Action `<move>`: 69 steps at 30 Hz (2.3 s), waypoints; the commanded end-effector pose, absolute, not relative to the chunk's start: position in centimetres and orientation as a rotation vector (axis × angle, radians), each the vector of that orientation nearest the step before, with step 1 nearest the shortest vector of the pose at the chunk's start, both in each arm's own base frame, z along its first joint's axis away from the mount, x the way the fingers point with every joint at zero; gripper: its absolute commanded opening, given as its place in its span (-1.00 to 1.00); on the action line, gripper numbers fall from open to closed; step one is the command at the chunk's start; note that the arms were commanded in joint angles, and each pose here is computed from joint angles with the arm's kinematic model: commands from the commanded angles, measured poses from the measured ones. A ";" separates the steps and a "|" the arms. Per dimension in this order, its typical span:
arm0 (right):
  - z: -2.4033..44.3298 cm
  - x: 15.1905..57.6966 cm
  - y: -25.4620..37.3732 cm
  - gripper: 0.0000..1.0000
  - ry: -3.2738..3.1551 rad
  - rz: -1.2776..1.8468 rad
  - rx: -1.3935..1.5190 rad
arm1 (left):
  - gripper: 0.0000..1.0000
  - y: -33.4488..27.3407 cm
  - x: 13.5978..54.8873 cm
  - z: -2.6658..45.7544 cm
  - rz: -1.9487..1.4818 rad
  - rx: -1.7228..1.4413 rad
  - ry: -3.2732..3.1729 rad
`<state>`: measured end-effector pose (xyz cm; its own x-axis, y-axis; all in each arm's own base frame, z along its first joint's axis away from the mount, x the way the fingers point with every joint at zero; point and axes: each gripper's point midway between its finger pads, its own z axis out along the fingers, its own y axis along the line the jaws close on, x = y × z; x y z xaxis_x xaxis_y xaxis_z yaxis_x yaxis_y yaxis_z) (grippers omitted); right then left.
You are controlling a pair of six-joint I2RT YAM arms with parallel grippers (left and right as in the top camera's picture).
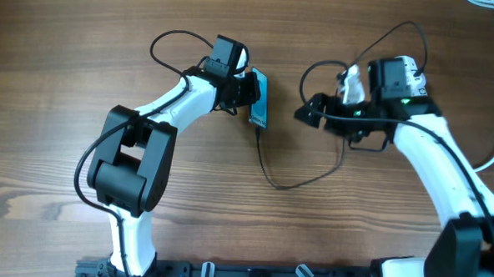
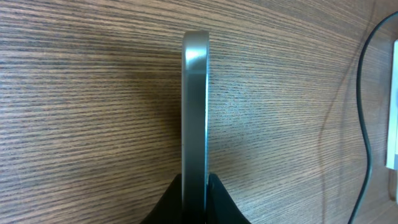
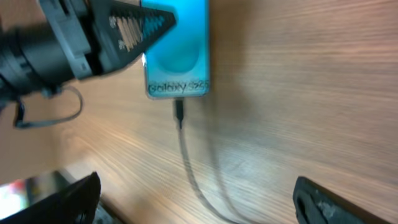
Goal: Plug charger to phone and switch on socket
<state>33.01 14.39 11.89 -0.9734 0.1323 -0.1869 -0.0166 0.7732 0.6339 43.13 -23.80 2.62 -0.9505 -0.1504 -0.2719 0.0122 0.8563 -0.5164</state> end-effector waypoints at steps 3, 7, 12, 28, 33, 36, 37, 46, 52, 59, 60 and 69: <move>14.9 35.9 1.2 0.99 2.731 0.031 0.231 | -0.82 -22.8 43.0 1.7 -0.682 -0.121 2.746; 14.4 35.1 -4.5 0.99 2.733 -0.072 0.436 | -0.56 -22.8 43.0 1.7 -0.682 -0.120 2.746; 14.3 34.7 -6.5 0.99 2.721 -0.083 0.518 | -0.46 -22.6 43.0 1.6 -0.675 -0.123 2.750; 11.2 35.1 -11.7 1.00 2.737 -0.319 0.651 | 1.00 -17.9 44.9 1.5 -0.642 -0.269 2.731; 7.8 34.2 -16.7 0.99 2.719 -0.336 0.921 | 1.00 -17.8 45.0 1.5 -0.642 -0.269 2.731; 7.1 35.2 -19.0 1.00 2.640 -0.252 1.001 | 1.00 -17.8 45.0 1.5 -0.642 -0.269 2.731; 7.2 35.5 -19.5 0.99 2.617 -0.256 1.006 | 1.00 -17.8 45.0 1.5 -0.641 -0.269 2.731; 3.8 39.8 -20.6 1.00 2.533 -0.150 0.964 | 1.00 -17.8 45.0 1.5 -0.642 -0.269 2.731; 0.0 40.8 -19.4 1.00 2.580 -0.036 0.953 | 1.00 -17.8 45.0 1.5 -0.642 -0.269 2.731; 0.3 42.9 -19.0 1.00 2.524 0.048 0.869 | 1.00 -17.8 45.0 1.5 -0.642 -0.269 2.731; 0.4 43.1 -19.1 1.00 2.516 0.047 0.866 | 1.00 -17.8 45.0 1.5 -0.642 -0.269 2.731; 0.3 43.7 -19.2 0.99 2.496 0.059 0.852 | 1.00 -17.8 45.0 1.5 -0.642 -0.269 2.731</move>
<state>43.72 -19.79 1.40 -0.6516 0.5953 -0.4702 0.5856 0.7887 0.1870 45.29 -18.22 2.27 -0.9266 -0.2537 -0.2775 -0.0968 0.8742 -0.4758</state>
